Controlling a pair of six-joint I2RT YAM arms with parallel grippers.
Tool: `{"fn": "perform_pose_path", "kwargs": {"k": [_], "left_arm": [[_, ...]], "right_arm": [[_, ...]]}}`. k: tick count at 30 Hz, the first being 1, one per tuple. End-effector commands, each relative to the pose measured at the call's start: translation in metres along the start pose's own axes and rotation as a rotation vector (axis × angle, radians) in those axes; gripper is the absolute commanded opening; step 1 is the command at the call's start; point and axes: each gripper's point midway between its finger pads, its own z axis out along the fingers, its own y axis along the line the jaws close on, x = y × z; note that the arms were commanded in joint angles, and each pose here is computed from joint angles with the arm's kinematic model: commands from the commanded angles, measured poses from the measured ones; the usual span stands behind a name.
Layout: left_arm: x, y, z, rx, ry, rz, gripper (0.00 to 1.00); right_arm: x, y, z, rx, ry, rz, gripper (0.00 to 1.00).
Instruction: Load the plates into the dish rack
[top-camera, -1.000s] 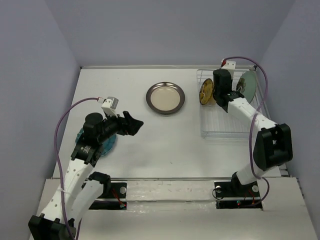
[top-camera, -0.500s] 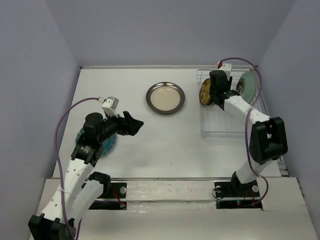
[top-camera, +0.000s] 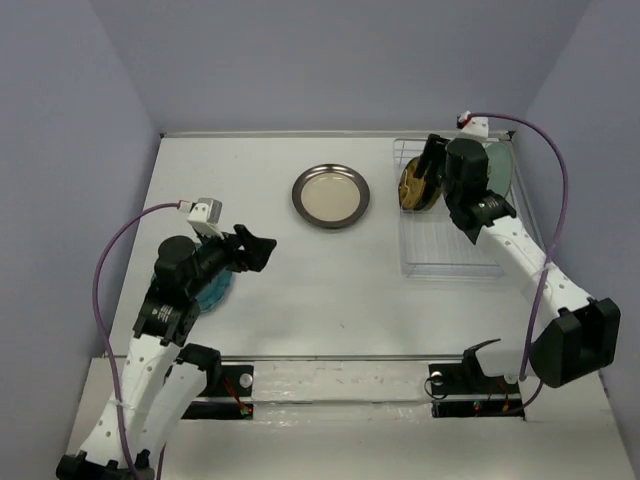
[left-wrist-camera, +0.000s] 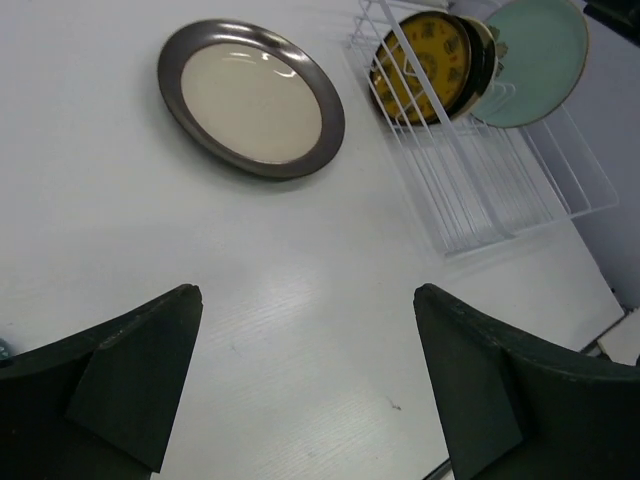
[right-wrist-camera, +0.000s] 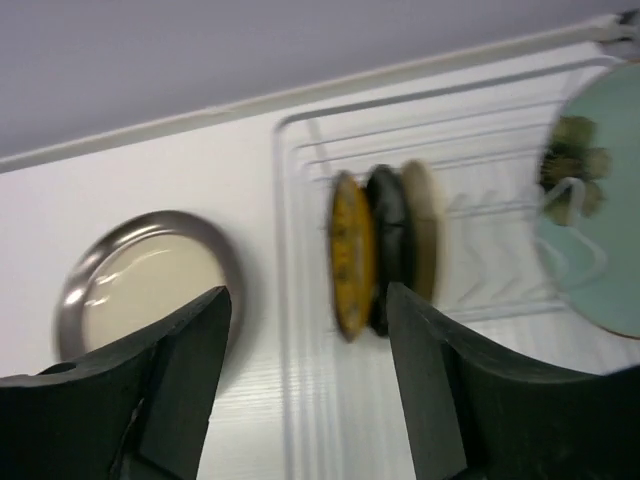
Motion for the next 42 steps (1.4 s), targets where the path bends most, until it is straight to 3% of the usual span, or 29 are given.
{"fn": "perform_pose_path", "kwargs": {"k": [1, 7, 8, 14, 17, 23, 29, 39, 42], "left_arm": [[-0.046, 0.011, -0.025, -0.132, -0.185, 0.047, 0.99], [-0.069, 0.034, -0.047, -0.304, -0.299, 0.044, 0.99], [-0.078, 0.040, -0.057, -0.358, -0.344, 0.043, 0.99], [-0.099, 0.048, -0.081, -0.451, -0.451, 0.048, 0.99], [-0.096, 0.045, -0.076, -0.427, -0.438, 0.055, 0.99], [-0.086, 0.035, -0.065, -0.361, -0.391, 0.062, 0.99], [-0.084, 0.030, -0.063, -0.328, -0.384, 0.065, 0.99], [-0.085, 0.027, -0.063, -0.312, -0.387, 0.065, 0.99], [-0.085, 0.025, -0.064, -0.305, -0.388, 0.066, 0.99]], "right_arm": [[0.047, 0.135, -0.039, -0.474, 0.122, 0.033, 0.75], [0.135, 0.277, -0.099, -0.883, 0.347, 0.101, 0.78], [0.166, 0.291, -0.101, -0.916, 0.417, 0.093, 0.78], [0.239, 0.376, -0.152, -1.114, 0.605, 0.169, 0.76], [0.279, 0.396, -0.151, -1.121, 0.699, 0.227, 0.74], [0.315, 0.427, -0.143, -1.142, 0.816, 0.392, 0.68], [0.352, 0.448, -0.152, -1.145, 0.941, 0.443, 0.66], [0.384, 0.478, -0.170, -1.144, 1.043, 0.506, 0.62], [0.394, 0.475, -0.164, -1.096, 1.052, 0.506, 0.55]]}}
